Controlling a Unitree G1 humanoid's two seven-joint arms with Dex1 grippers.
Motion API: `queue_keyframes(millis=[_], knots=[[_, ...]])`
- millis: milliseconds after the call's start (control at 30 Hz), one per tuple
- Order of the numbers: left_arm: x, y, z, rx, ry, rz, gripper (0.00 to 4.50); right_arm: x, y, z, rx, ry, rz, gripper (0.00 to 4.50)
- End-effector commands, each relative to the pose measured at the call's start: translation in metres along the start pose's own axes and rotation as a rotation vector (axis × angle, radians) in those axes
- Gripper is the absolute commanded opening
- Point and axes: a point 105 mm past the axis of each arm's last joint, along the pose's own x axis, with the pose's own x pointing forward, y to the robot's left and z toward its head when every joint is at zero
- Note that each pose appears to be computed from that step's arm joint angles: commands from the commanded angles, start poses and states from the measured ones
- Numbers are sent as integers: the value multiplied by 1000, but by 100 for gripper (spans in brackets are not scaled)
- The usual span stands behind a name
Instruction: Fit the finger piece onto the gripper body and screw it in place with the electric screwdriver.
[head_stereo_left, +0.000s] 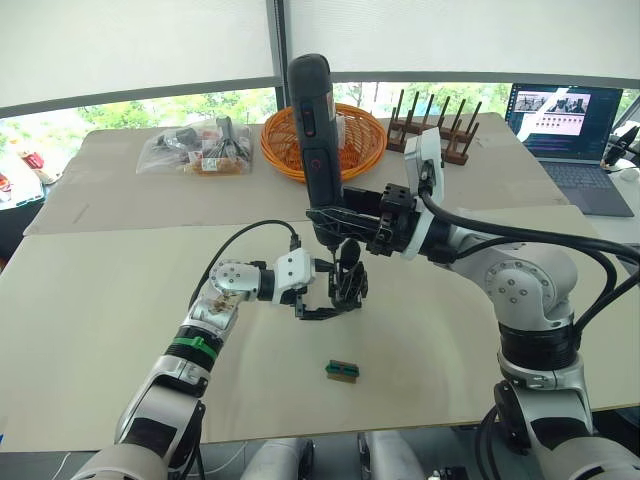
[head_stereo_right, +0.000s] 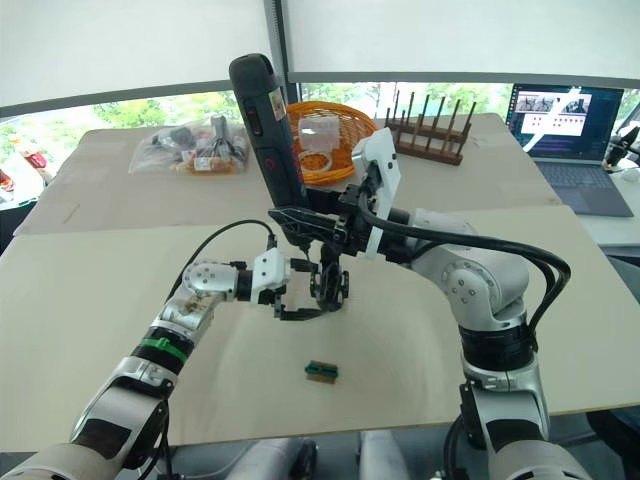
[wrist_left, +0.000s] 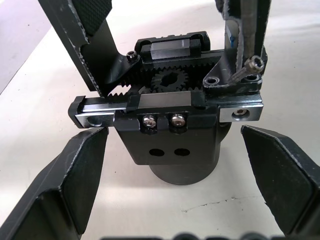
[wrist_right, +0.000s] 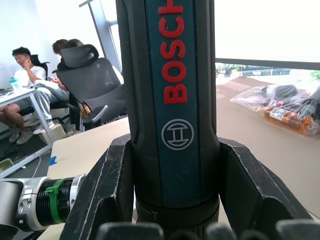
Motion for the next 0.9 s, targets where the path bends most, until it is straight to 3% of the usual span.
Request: queue_keyframes(millis=[33,467,900], knots=[[0,5,13,55,-25,4,450,-2,3,24,-83,-71,6,197],[0,3,14,55,-30,3,450,-4,-3,22,-83,-63,-16,197],[1,2,13,55,-31,1,450,-4,-1,41,-101,-89,-5,197]])
